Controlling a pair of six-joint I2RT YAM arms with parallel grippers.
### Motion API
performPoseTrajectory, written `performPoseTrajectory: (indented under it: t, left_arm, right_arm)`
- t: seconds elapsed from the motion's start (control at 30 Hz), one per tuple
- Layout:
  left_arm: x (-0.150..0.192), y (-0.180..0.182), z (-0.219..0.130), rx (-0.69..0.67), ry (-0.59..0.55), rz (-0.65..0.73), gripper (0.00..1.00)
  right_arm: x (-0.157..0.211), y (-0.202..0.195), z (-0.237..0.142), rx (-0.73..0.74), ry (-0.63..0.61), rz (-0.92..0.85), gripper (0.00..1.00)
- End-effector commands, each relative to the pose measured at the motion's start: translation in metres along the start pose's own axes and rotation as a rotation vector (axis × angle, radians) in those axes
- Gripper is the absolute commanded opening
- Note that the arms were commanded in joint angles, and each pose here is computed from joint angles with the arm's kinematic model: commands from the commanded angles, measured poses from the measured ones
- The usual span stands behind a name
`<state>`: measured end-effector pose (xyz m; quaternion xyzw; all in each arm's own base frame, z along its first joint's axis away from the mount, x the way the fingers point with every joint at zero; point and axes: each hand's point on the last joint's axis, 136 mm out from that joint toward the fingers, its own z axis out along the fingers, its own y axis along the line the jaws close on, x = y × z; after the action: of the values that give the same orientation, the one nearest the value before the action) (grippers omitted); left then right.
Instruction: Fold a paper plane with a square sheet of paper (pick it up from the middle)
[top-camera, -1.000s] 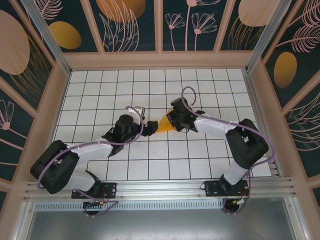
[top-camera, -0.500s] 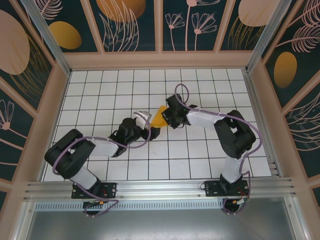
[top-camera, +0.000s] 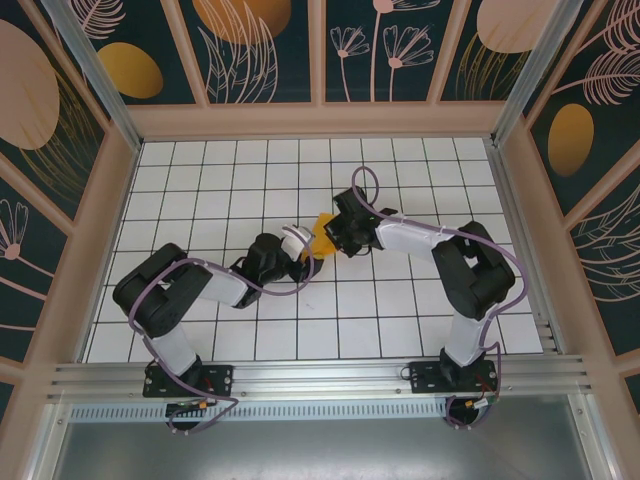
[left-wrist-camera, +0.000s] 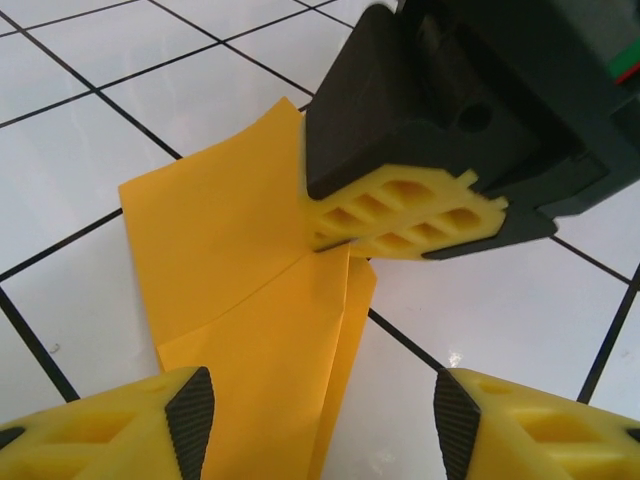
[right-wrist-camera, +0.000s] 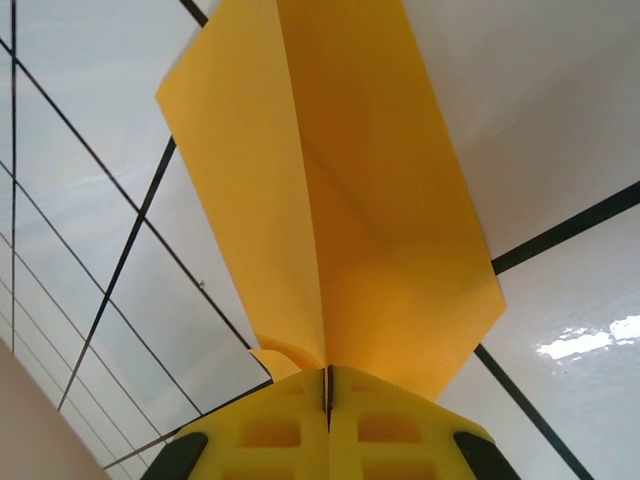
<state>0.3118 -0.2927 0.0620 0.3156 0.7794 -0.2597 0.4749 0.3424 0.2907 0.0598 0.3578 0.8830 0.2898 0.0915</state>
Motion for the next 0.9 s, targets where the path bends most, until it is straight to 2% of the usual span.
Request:
performPoseTrajectory:
  t: [0.0, 0.37, 0.67, 0.87]
  left_arm:
    - [-0.006, -0.002, 0.004, 0.020, -0.030, 0.042, 0.60]
    - [-0.009, 0.001, 0.010, 0.006, -0.054, 0.052, 0.46]
    - [-0.008, 0.008, 0.011, -0.030, -0.058, 0.043, 0.25]
    - [-0.004, 0.004, 0.009, -0.006, -0.067, 0.011, 0.19]
  right_arm:
    - [0.008, 0.005, -0.014, -0.012, 0.026, -0.008, 0.00]
    - [0.020, 0.011, -0.013, -0.024, 0.072, -0.021, 0.00]
    - [0.021, 0.016, -0.015, -0.041, 0.086, -0.023, 0.00]
    - [0.009, 0.022, -0.024, -0.061, 0.043, -0.071, 0.28]
